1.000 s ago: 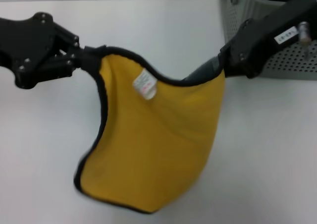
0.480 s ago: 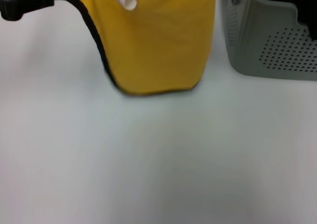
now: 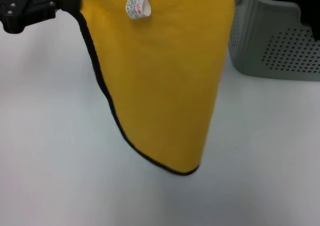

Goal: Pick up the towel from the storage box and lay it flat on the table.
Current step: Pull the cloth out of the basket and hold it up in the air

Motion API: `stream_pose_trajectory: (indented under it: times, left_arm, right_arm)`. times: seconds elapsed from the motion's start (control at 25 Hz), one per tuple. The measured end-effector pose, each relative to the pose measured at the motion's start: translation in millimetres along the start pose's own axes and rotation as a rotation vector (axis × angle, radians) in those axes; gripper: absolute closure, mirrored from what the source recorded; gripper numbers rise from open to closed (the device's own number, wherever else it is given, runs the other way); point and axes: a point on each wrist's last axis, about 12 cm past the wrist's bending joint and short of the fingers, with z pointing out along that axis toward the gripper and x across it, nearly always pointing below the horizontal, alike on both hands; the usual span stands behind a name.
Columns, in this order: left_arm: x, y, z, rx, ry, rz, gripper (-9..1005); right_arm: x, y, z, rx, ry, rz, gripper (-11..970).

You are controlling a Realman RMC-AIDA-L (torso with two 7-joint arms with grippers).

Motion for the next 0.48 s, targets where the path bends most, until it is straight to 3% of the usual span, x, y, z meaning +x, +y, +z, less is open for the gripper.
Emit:
stream_pose_trajectory:
  times: [0.16, 0.48]
  left_arm:
    - [0.2, 3.5, -0.2, -0.034, -0.004, 0.001, 973]
    - [-1.6, 20.0, -1.1, -0.171, -0.008, 0.006, 973]
  right_arm:
    - [-1.0, -5.6, 1.7, 0.067, 0.036, -0.044, 951]
    - [-29.4, -14.9, 2.7, 0.280, 0.139, -0.199, 951]
